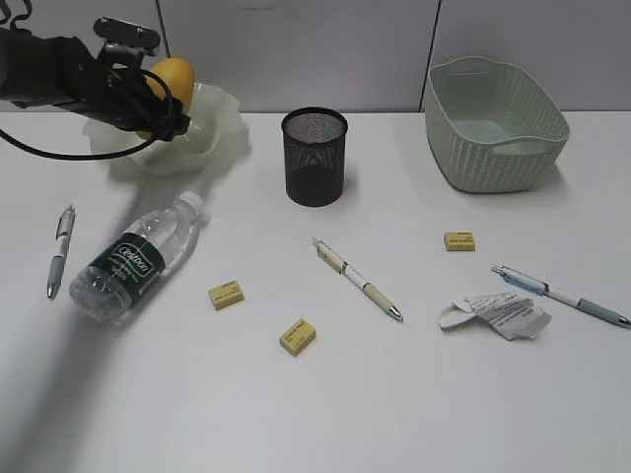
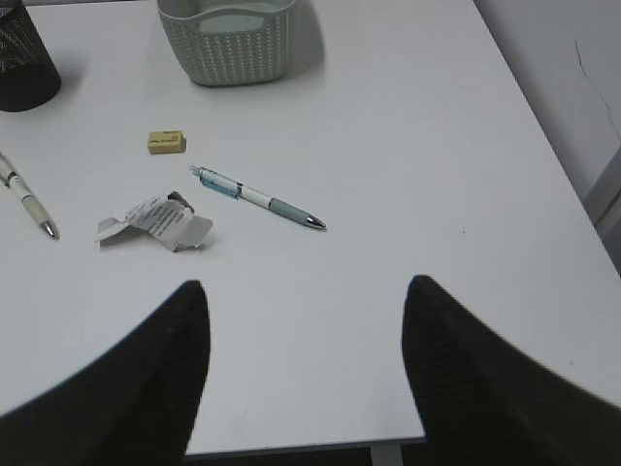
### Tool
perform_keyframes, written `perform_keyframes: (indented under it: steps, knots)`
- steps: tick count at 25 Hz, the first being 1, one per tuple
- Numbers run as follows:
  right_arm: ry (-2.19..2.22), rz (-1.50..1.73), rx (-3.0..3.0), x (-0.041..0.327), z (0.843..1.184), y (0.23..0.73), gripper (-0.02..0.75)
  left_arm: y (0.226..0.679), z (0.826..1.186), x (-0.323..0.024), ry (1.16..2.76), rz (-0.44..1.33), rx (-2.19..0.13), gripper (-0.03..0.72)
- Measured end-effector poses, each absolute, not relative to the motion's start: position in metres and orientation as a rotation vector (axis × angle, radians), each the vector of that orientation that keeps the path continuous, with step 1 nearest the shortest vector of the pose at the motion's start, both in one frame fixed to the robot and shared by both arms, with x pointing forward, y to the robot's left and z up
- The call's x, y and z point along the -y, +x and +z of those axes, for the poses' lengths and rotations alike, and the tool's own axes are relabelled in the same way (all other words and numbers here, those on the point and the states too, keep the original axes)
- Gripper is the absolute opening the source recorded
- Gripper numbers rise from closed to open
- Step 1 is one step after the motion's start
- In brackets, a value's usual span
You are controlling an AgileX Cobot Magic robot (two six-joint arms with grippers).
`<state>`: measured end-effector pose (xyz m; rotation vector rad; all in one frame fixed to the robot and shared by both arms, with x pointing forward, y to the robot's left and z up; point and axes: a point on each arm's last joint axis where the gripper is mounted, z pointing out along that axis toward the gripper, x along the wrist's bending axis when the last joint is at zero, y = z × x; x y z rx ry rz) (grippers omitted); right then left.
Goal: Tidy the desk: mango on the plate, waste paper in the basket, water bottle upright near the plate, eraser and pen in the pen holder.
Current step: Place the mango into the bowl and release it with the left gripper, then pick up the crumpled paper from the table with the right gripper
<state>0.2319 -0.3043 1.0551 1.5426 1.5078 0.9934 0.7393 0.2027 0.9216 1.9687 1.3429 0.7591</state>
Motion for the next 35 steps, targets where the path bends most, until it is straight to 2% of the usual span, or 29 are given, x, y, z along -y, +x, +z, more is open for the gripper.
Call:
perform_keyframes:
  steps: [4,9,16,21,27,35]
  knots:
    - [1.543,0.993,-1.508,0.304,1.055,0.232,0.499,0.739,0.917,-0.203,1.977,0.751,-1.349,0.554]
    - [1.543,0.993,-1.508,0.304,1.055,0.232,0.499,0.739,0.916,-0.203,1.977,0.75,-1.349,0.617]
    - [1.543,0.993,-1.508,0.304,1.055,0.232,0.499,0.737,0.922,-0.202,1.995,0.726,-1.356,0.623]
    - [1.543,0.993,-1.508,0.304,1.055,0.232,0.499,0.728,0.949,-0.202,2.03,0.687,-1.352,0.592]
    - [1.542,0.994,-1.507,0.304,1.055,0.232,0.499,0.701,1.003,-0.204,2.114,0.587,-1.351,0.582]
    - [1.542,0.994,-1.507,0.304,1.055,0.232,0.499,0.649,1.05,-0.209,2.324,0.302,-1.401,0.54]
